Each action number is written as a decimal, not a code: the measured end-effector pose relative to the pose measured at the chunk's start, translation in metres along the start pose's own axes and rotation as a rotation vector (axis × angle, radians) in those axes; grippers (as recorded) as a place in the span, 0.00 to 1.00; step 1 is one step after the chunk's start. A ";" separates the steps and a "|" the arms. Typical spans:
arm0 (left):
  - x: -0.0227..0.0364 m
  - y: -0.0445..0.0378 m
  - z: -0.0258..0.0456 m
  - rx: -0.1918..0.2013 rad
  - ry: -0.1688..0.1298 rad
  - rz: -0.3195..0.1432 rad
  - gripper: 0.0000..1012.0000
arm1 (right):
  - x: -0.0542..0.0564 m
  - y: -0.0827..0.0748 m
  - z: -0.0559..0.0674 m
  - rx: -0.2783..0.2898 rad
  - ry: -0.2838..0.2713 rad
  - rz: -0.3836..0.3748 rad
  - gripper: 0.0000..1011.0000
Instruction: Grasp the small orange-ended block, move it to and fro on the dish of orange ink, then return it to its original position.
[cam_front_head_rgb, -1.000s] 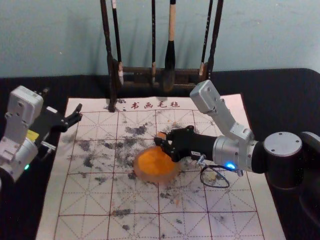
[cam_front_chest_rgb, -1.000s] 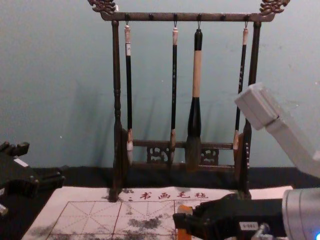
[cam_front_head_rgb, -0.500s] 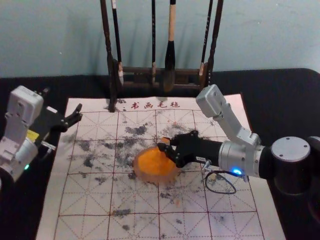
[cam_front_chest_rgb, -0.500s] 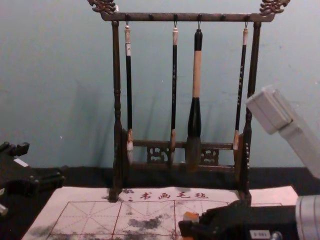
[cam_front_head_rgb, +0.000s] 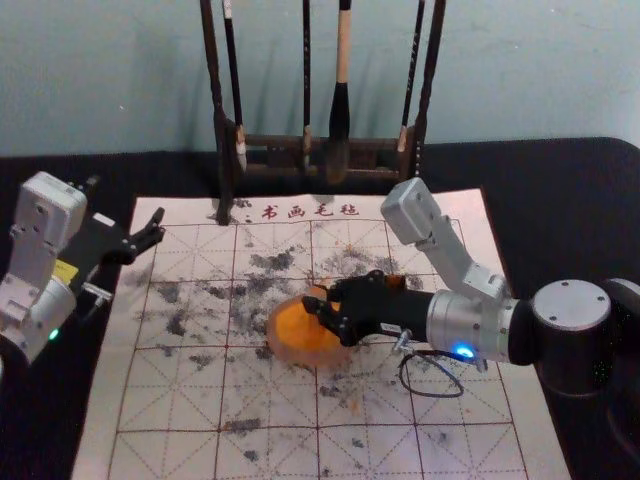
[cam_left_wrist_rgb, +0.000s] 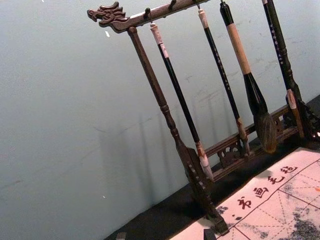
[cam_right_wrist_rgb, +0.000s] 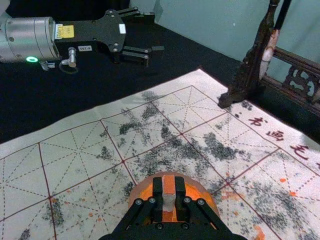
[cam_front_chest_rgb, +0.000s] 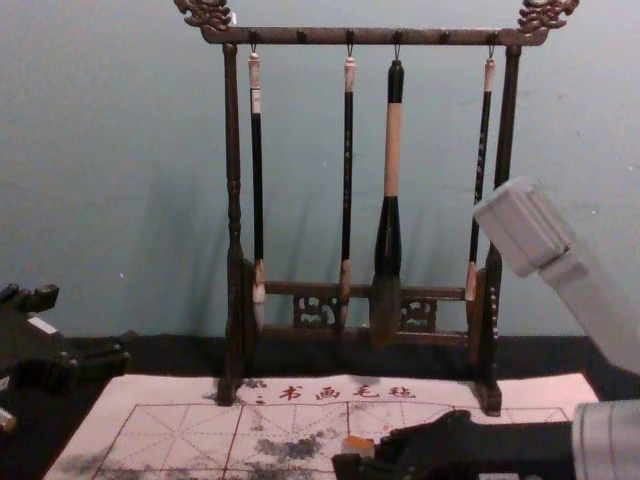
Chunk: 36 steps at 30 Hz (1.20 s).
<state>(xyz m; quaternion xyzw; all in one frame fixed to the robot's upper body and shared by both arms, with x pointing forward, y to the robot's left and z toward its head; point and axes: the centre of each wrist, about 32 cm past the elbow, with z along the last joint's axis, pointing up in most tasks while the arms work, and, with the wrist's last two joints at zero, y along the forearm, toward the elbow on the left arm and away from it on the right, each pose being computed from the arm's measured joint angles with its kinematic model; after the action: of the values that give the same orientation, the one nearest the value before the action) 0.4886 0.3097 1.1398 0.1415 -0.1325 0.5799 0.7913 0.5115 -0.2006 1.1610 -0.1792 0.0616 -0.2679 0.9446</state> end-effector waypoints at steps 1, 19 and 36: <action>0.0000 0.0000 0.0000 0.000 0.000 0.000 0.99 | -0.001 0.002 0.000 0.001 -0.001 0.004 0.11; 0.0000 0.0000 0.0000 0.000 0.000 0.000 0.99 | 0.002 0.024 0.006 0.007 -0.017 0.001 0.11; 0.0000 0.0000 0.0000 0.000 0.000 0.000 0.99 | 0.014 0.018 0.007 0.010 -0.025 -0.065 0.11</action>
<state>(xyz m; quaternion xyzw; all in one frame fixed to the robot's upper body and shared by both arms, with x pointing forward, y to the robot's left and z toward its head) 0.4886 0.3097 1.1397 0.1415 -0.1325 0.5799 0.7913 0.5331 -0.1915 1.1603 -0.1799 0.0428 -0.2963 0.9370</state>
